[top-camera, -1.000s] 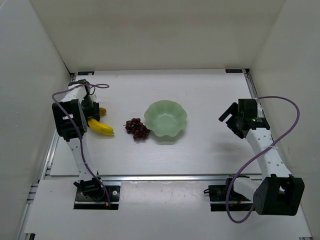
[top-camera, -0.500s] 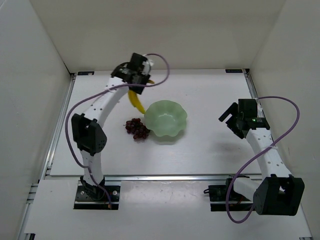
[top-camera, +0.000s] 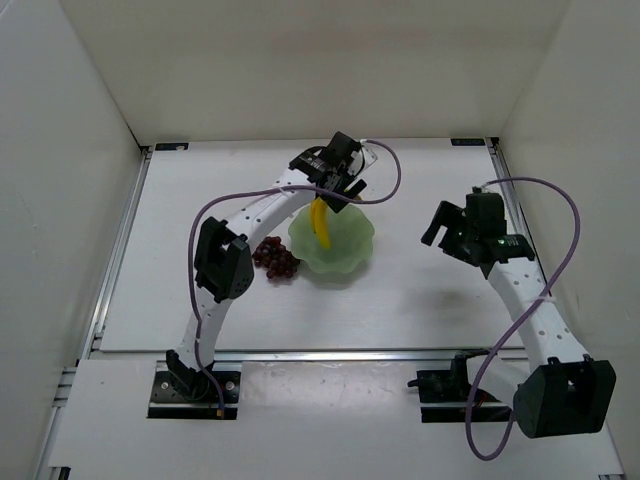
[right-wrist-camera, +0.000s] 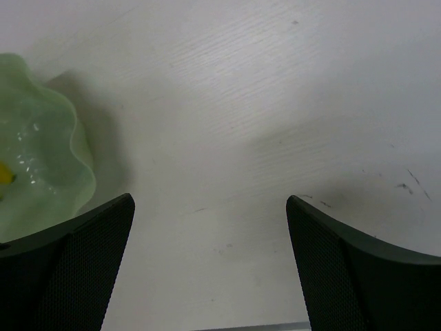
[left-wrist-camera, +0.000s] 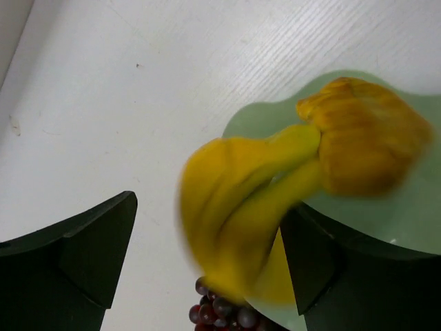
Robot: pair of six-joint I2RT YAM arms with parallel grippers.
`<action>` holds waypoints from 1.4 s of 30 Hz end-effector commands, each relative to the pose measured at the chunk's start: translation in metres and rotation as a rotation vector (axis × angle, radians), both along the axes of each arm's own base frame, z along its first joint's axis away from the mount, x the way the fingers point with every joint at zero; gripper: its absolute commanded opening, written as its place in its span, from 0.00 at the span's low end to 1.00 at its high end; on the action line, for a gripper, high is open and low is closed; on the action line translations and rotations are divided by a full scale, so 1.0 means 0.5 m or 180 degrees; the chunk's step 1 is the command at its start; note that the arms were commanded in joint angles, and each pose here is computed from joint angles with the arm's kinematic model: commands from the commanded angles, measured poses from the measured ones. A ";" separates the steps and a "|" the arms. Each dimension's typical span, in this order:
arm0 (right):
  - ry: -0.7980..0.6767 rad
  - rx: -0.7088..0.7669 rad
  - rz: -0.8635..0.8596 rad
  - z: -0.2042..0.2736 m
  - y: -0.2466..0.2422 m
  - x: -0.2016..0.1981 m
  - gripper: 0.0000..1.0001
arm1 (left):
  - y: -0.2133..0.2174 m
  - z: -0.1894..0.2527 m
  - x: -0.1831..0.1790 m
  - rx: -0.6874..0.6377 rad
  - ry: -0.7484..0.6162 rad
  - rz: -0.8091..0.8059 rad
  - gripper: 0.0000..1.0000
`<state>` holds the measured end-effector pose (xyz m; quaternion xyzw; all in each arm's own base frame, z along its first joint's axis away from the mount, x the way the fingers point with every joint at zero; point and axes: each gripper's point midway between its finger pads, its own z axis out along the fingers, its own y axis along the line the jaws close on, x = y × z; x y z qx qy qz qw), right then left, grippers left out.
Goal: Place and organize the fake fruits in the fruit bowl
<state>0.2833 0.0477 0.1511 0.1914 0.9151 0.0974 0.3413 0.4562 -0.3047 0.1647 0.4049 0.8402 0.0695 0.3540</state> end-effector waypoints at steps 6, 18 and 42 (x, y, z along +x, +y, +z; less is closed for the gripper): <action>-0.1003 0.0067 0.1947 0.148 0.235 0.049 0.97 | 0.053 0.191 -0.014 -0.0251 -0.0537 0.0125 1.00; -0.0663 -0.0931 0.4105 0.050 0.756 0.041 0.99 | 0.543 0.311 -0.005 -0.0483 -0.0892 0.1913 1.00; -0.0050 -0.0808 0.4406 -0.169 0.869 -0.017 0.08 | 0.764 0.112 -0.167 -0.0727 0.0038 0.2995 1.00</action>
